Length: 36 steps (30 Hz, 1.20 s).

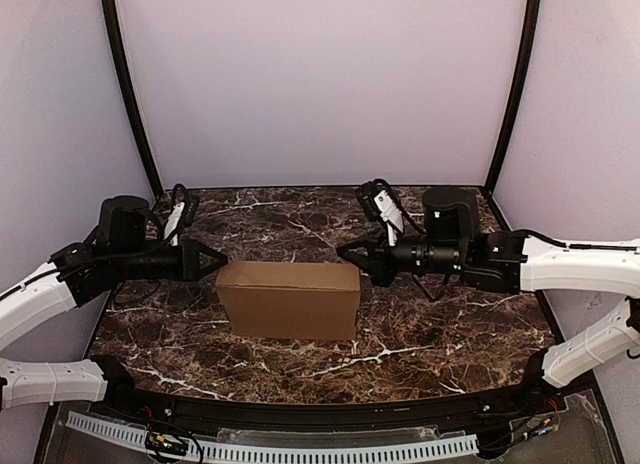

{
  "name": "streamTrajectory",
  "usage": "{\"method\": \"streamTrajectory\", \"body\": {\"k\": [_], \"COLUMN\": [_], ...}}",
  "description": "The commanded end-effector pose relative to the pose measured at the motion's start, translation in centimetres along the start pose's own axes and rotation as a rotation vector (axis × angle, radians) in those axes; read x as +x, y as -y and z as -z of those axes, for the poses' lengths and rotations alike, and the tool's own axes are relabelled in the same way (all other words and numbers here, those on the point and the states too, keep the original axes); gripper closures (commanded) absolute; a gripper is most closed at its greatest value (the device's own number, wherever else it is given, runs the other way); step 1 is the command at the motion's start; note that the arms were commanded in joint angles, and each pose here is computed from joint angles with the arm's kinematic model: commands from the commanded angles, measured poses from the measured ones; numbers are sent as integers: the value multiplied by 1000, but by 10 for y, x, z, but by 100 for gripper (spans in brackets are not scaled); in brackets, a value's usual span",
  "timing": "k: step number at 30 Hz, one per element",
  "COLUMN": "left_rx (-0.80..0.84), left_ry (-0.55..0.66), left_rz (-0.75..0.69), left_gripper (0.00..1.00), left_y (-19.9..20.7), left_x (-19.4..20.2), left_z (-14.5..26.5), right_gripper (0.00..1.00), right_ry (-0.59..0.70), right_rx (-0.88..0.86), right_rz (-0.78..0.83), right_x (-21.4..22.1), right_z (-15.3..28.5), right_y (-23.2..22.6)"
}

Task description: Fold the paper box

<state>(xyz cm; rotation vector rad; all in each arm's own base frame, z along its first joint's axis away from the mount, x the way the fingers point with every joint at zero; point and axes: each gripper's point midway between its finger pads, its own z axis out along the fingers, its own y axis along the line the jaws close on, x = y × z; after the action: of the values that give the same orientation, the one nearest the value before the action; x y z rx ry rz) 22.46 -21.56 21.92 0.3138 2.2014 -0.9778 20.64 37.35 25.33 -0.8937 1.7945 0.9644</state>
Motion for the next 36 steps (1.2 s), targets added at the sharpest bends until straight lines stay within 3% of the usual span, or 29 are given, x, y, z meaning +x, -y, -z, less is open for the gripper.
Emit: {"method": "streamTrajectory", "body": {"k": [1, 7, 11, 16, 22, 30, 36], "left_rx": [21, 112, 110, -2, -193, -264, -278], "left_ry": [-12, -59, -149, -181, -203, -145, -17], "left_rz": [-12, 75, 149, 182, 224, 303, 395], "left_gripper": [96, 97, 99, 99, 99, 99, 99], "left_y": [17, 38, 43, 34, -6, -38, -57], "left_x": [-6, 6, 39, 74, 114, 138, 136], "left_z": [22, 36, 29, 22, 4, -28, -35], "right_gripper": [98, 100, 100, 100, 100, 100, 100], "right_ry": [-8, -100, -136, -163, -223, -343, -429], "right_rx": [88, 110, 115, 145, 79, -36, -96], "right_rz": [76, 138, 142, 127, 93, 66, 46], "right_x": [-17, -19, -20, -19, -13, 4, 21], "right_z": [3, -8, -16, -25, -48, -69, -76], "right_y": [13, 26, 42, 62, 69, 59, 54]}}
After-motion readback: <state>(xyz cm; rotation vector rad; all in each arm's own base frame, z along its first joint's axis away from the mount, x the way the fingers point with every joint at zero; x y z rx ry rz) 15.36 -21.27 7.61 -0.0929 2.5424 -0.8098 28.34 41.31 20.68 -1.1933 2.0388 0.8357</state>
